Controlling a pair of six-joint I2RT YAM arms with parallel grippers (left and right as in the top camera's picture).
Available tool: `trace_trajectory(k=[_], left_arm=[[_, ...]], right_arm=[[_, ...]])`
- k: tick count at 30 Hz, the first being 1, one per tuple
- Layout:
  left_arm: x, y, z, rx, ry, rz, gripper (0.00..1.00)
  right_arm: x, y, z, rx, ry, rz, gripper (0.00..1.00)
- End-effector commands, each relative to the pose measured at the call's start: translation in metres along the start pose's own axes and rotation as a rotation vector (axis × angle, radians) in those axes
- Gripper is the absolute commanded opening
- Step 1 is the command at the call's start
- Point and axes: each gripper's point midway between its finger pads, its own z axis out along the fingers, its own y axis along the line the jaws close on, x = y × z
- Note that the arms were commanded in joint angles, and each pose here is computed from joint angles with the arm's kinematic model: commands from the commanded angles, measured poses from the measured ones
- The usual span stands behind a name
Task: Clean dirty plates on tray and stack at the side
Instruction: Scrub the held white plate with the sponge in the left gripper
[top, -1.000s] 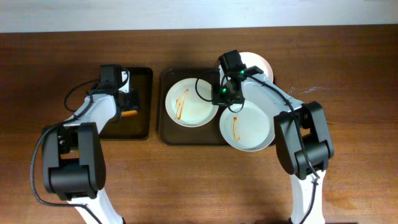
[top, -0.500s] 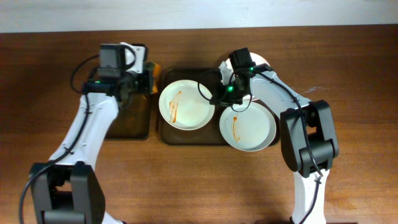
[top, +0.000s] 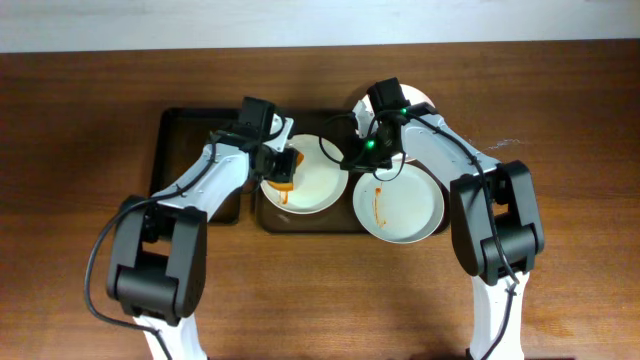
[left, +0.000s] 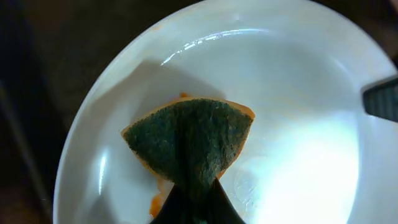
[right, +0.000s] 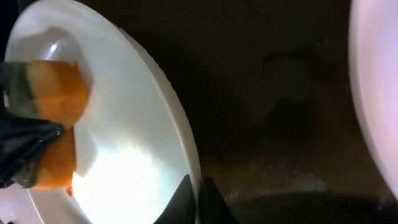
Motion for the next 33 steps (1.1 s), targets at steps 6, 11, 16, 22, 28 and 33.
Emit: trace_trajectory(k=[6, 11, 16, 22, 28, 33], left_arm=[[0.024, 0.003, 0.013, -0.009, 0.098, -0.075, 0.00], [0.044, -0.021, 0.008, 0.129, 0.188, -0.111, 0.00], [-0.031, 0.042, 0.010, -0.238, -0.138, -0.056, 0.00], [0.021, -0.017, 0.017, 0.090, 0.088, -0.082, 0.00], [0.001, -0.033, 0.014, 0.182, 0.014, -0.005, 0.00], [-0.017, -0.016, 0.016, 0.084, -0.056, -0.056, 0.00]], right_arm=[[-0.007, 0.001, -0.002, -0.005, -0.015, -0.014, 0.05], [-0.007, 0.001, -0.001, -0.005, -0.015, -0.014, 0.05], [-0.010, 0.001, -0.002, -0.007, -0.024, -0.019, 0.05], [-0.010, 0.001, -0.002, -0.007, -0.024, -0.019, 0.05], [-0.009, 0.002, -0.001, -0.008, -0.022, -0.021, 0.05], [0.000, 0.000, 0.004, -0.002, 0.003, 0.049, 0.06]])
